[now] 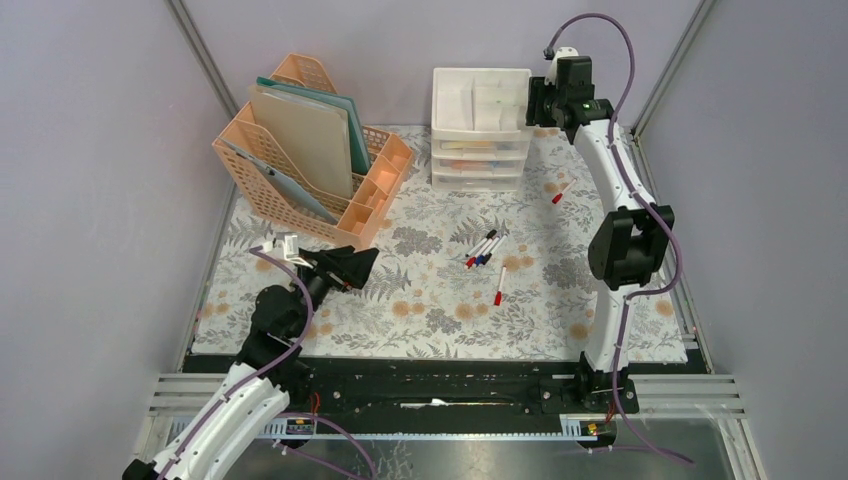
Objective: Organize the desk
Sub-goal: Open the drawer in the storage box.
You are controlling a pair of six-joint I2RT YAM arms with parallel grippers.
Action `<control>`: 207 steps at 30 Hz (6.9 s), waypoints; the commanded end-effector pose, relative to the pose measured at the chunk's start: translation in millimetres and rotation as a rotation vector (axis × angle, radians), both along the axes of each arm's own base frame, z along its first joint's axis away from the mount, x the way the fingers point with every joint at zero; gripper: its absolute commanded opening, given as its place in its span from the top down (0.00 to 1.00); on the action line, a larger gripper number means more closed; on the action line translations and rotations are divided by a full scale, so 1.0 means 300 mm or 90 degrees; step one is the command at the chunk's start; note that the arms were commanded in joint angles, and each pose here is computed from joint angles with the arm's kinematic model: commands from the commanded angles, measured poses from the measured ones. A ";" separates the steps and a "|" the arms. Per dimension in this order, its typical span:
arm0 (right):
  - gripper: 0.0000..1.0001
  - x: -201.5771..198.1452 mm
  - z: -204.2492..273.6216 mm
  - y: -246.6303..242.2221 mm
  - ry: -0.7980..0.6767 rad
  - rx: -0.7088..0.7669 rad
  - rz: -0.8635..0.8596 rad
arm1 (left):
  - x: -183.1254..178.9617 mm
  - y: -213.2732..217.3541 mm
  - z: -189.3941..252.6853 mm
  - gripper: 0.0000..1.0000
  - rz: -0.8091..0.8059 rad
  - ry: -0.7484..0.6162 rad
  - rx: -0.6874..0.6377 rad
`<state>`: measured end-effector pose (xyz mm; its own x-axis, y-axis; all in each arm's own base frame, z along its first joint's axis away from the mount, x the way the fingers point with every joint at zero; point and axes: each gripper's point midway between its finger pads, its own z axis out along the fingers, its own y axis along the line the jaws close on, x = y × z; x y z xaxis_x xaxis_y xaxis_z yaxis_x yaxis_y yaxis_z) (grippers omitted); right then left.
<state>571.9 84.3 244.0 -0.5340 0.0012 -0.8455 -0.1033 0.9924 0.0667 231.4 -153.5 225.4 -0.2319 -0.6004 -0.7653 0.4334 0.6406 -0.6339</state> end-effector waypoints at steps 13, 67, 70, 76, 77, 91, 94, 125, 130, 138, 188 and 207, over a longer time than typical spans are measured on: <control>0.60 0.064 -0.008 0.009 -0.027 -0.062 -0.006 | -0.015 -0.062 0.047 0.01 -0.068 -0.012 -0.066; 1.00 -0.206 0.349 0.189 0.002 0.351 -0.057 | 0.618 -0.633 -0.178 0.02 -0.061 0.014 -0.258; 1.00 -0.210 0.358 0.191 0.001 0.352 -0.053 | 0.641 -0.641 -0.175 0.02 -0.055 0.000 -0.251; 1.00 -0.216 0.353 0.199 0.008 0.354 -0.046 | 0.689 -0.651 -0.171 0.11 -0.059 -0.015 -0.263; 1.00 -0.217 0.353 0.199 0.009 0.355 -0.045 | 0.696 -0.650 -0.169 0.12 -0.057 -0.016 -0.265; 1.00 -0.236 0.358 0.217 0.022 0.370 -0.030 | 0.765 -0.642 -0.134 0.08 -0.058 -0.038 -0.307; 1.00 -0.235 0.352 0.211 0.022 0.360 -0.030 | 0.766 -0.647 -0.085 0.09 -0.072 -0.063 -0.307; 1.00 -0.083 0.246 -0.029 -0.119 0.170 -0.190 | 0.599 -0.597 0.156 0.27 -0.162 -0.095 -0.345; 1.00 -0.088 0.216 -0.003 -0.131 0.179 -0.187 | 0.599 -0.594 0.132 0.27 -0.162 -0.075 -0.354; 1.00 -0.109 0.156 0.097 -0.175 0.156 -0.193 | 0.580 -0.611 0.160 0.28 -0.196 -0.069 -0.375; 1.00 -0.018 0.048 0.171 -0.185 0.168 -0.136 | 0.455 -0.522 -0.178 0.32 -0.183 0.096 -0.292; 1.00 -0.036 0.078 0.009 -0.214 0.177 -0.154 | 0.366 -0.375 -0.114 0.16 -0.155 0.044 -0.222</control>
